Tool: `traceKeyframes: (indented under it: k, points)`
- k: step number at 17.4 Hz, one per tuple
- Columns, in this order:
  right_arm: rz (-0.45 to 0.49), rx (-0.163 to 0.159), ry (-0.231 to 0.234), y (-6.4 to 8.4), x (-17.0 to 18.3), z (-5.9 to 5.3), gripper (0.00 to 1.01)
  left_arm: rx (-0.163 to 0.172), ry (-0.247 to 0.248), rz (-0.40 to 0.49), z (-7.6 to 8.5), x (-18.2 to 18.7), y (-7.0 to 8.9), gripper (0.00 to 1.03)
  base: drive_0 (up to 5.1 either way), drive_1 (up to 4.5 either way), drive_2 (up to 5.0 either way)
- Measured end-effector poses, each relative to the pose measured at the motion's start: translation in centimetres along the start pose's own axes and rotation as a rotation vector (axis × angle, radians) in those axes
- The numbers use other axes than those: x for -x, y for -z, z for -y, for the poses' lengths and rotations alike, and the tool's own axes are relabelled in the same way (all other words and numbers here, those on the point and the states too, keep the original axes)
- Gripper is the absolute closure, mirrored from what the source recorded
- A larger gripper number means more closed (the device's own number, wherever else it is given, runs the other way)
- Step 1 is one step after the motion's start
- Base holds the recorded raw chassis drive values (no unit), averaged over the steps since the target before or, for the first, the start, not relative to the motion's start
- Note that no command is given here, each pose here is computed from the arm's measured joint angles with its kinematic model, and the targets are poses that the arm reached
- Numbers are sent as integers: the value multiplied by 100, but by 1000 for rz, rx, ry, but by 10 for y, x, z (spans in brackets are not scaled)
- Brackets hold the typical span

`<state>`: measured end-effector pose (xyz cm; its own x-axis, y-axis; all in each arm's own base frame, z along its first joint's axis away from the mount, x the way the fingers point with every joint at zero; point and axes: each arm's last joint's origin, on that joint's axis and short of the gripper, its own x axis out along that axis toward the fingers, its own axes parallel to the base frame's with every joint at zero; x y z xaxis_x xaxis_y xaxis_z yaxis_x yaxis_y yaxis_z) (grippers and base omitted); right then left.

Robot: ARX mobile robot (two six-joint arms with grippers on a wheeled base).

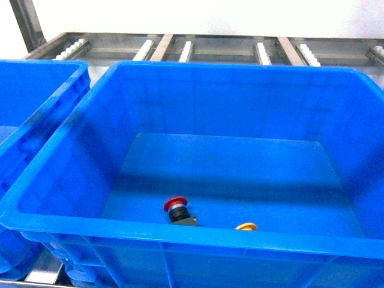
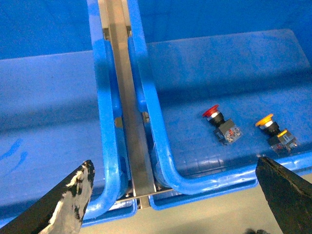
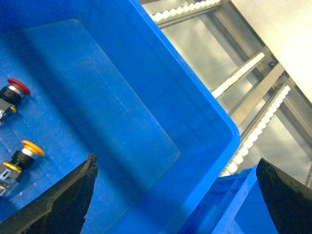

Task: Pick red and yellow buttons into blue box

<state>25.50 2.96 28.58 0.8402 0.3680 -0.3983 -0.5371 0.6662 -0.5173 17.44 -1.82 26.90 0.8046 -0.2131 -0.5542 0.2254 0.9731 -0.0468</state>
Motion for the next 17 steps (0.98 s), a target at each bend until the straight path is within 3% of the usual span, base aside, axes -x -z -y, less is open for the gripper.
traceKeyframes:
  k: [3, 4, 5, 6, 7, 8, 9, 12, 15, 17]
  points:
    - [-4, 10, -3, 1, -1, -1, 3, -9, 1, -8, 0, -1, 0, 5, 0, 0, 0]
    - [37, 6, 100, 0, -3, -3, 7, -8, 1, -8, 0, -1, 1, 5, 0, 0, 0]
    - [86, -140, 325, 9, 1, -12, 19, -29, -86, 207, 1, -6, 1, 12, 0, 0, 0]
    - [125, -288, 446, 26, 8, -23, 30, -11, -189, 388, -1, -4, 19, 25, 0, 0, 0]
    - [183, -464, 529, 41, 16, -30, 43, 8, -232, 499, -4, -5, 36, 38, 0, 0, 0]
    - [235, -547, 538, 48, 22, -36, 54, 16, -240, 571, -6, -4, 41, 49, 0, 0, 0]
    - [266, -593, 528, 54, 28, -45, 67, 12, -230, 600, -12, -1, 46, 60, 0, 0, 0]
    - [253, -645, 516, 83, 41, -60, 100, 18, -234, 584, -13, -4, 72, 96, 0, 0, 0]
    - [258, -653, 528, 88, 46, -65, 99, 18, -234, 587, -12, -4, 77, 101, 0, 0, 0]
    - [262, -654, 524, 94, 52, -75, 99, 20, -233, 589, -11, -3, 86, 101, 0, 0, 0]
